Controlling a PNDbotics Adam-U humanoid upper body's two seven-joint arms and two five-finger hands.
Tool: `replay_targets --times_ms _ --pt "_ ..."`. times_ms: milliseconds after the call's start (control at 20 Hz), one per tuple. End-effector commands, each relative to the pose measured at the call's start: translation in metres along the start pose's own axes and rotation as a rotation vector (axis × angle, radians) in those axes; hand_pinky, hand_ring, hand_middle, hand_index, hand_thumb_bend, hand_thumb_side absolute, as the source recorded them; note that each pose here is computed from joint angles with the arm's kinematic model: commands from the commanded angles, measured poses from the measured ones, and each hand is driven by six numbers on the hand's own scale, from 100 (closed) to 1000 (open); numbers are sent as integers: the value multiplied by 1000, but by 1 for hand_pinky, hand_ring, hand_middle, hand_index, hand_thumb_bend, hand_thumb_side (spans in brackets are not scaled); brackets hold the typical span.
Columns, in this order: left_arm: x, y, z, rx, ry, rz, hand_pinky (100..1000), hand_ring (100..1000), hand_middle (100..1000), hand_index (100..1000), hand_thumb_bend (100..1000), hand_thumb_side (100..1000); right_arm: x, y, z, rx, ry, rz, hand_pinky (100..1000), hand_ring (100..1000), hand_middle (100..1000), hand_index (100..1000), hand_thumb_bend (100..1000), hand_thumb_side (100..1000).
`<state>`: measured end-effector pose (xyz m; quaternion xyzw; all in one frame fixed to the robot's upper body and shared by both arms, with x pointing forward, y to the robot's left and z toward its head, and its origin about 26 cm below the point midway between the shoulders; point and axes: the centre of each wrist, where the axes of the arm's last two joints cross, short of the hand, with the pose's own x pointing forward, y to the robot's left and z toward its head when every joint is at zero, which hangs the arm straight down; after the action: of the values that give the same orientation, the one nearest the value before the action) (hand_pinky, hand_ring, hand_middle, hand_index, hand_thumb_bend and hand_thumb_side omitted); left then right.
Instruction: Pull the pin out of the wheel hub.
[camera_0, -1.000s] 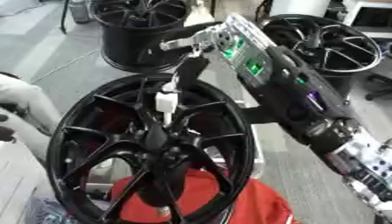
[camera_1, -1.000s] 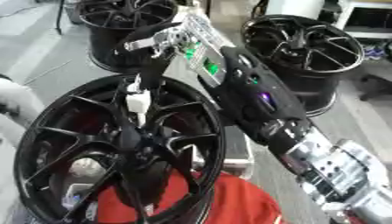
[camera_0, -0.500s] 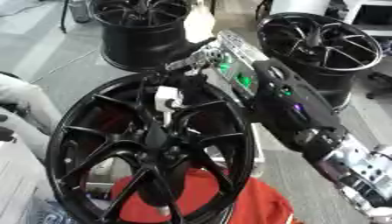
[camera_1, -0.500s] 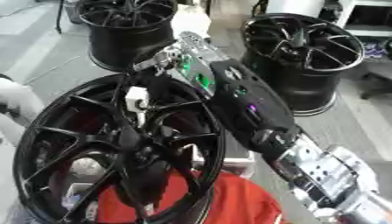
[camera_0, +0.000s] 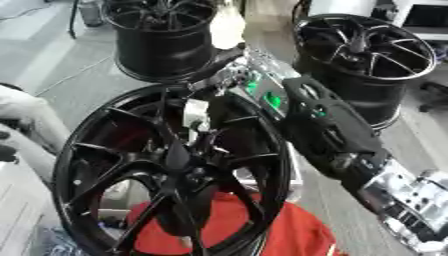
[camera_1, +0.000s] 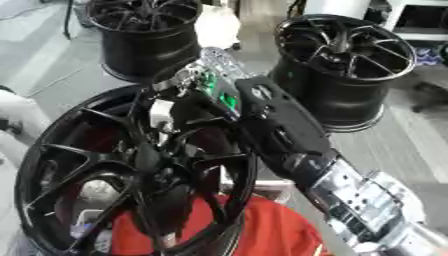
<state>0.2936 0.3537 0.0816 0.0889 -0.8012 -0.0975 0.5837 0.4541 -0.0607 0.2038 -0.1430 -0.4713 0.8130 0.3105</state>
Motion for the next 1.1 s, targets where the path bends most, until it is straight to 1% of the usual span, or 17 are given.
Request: replay_targets --times_ms 50,200,400,550,700,750,800,850,950,1100 --pt "6 3 -3 -4 -23 -17 609 582 634 825 100 712 0 -14 9 -67 -1 14 603 544 447 679 100 210" --pt "6 3 -3 -5 -22 -18 609 582 634 825 100 712 4 -28 18 -121 -13 29 588 522 420 657 100 189" --pt "6 4 -3 -7 -21 -20 609 582 634 825 100 712 10 -52 37 -203 -25 54 582 513 412 651 100 179" --pt "6 5 -3 -9 -20 -22 609 582 634 825 100 713 12 -69 56 -262 -22 73 583 510 409 650 100 174" --pt "6 6 -3 -5 -16 -26 609 582 633 825 100 713 5 -77 82 -329 -13 64 576 499 402 646 100 169" --pt "7 6 -3 -4 -16 -28 609 582 633 825 100 713 -1 -77 92 -354 -5 50 576 497 401 645 100 166" --pt "7 7 -3 -2 -16 -29 609 582 633 825 100 714 -8 -76 102 -377 7 36 569 491 398 640 100 100" --pt "7 7 -3 -1 -15 -29 609 582 633 825 100 714 -16 -73 115 -407 24 16 567 489 393 639 100 158" --pt "7 8 -3 5 -14 -31 609 582 633 824 100 714 -36 -64 143 -470 75 -31 559 481 387 629 100 146" --pt "7 10 -2 13 -14 -34 609 581 633 824 100 714 -67 -38 184 -563 166 -112 549 472 380 620 100 136"
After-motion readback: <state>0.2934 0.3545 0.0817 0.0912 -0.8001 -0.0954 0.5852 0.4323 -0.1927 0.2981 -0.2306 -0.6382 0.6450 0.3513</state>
